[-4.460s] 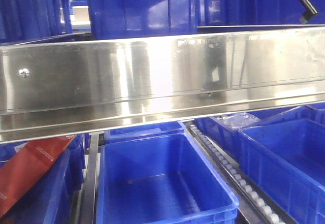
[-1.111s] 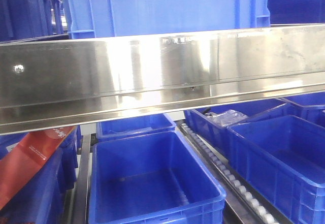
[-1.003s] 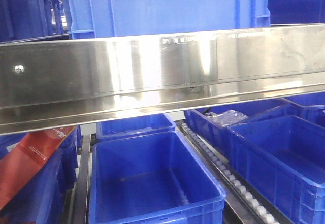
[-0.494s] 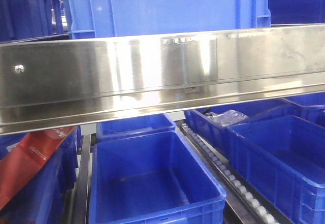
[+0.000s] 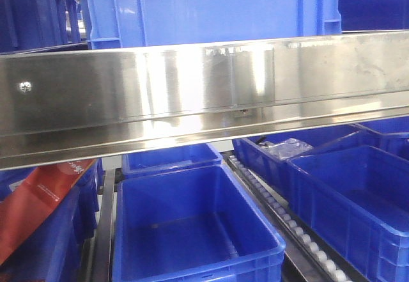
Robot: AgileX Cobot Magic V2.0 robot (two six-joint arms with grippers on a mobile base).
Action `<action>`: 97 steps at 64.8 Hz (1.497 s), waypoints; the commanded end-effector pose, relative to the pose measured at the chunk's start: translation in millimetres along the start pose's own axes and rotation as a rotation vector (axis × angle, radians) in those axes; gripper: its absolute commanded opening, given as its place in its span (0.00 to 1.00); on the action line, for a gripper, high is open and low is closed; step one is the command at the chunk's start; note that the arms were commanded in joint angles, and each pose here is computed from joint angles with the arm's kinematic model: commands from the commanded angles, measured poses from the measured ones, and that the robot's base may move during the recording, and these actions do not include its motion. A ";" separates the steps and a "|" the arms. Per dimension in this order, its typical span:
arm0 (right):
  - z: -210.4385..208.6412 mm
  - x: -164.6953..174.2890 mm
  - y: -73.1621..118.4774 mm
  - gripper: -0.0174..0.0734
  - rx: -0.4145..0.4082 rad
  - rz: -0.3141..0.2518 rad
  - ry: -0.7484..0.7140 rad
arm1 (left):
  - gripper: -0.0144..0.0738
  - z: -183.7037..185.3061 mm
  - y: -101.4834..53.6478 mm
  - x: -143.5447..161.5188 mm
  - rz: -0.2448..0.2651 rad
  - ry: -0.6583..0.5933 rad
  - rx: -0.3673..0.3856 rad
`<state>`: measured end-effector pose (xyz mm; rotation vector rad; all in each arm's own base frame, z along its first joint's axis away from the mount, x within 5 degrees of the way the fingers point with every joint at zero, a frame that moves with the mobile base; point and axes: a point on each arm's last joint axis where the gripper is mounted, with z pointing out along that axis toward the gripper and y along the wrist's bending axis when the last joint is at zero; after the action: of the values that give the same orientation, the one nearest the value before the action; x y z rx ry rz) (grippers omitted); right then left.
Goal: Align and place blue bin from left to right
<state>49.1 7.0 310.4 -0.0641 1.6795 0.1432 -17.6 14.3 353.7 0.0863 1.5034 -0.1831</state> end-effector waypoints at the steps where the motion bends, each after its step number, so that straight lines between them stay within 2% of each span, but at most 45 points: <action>1: -0.9 -2.2 -0.1 0.11 0.000 -0.010 -0.031 | 0.17 2.9 -2.3 5.2 0.042 -0.008 -0.062; 5: -0.9 -2.2 -0.1 0.11 0.000 -0.010 -0.031 | 0.17 10.3 -3.4 13.8 0.073 -0.013 -0.104; 11: -0.9 -2.2 -0.1 0.11 0.000 -0.010 -0.031 | 0.17 23.5 -2.4 33.4 0.081 0.003 -0.156; 27: -0.9 -2.2 -0.1 0.11 0.000 -0.010 -0.031 | 0.17 55.0 4.8 102.8 0.090 0.041 -0.198; 29: -0.9 -2.2 -0.1 0.11 0.000 -0.010 -0.031 | 0.17 57.8 5.6 112.9 0.082 0.046 -0.197; 35: -0.9 -2.2 -0.1 0.11 0.000 -0.010 -0.031 | 0.17 63.2 7.3 139.2 0.017 0.053 -0.195; 38: -0.9 -2.2 -0.1 0.11 0.000 -0.010 -0.031 | 0.17 64.8 8.3 150.4 0.006 0.048 -0.196; 42: -0.9 -2.2 -0.1 0.11 0.000 -0.010 -0.031 | 0.17 65.2 7.9 147.2 0.011 -0.007 -0.190; 45: -0.9 -2.2 -0.1 0.11 0.000 -0.010 -0.031 | 0.17 64.9 8.5 153.0 0.011 0.058 -0.197; 97: -0.9 -2.5 0.0 0.11 0.000 -0.010 -0.034 | 0.17 65.0 8.5 152.5 0.012 0.052 -0.196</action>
<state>49.2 7.0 310.5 -0.0637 1.6775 0.1436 57.0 1.3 202.5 -0.0527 1.5957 -0.0226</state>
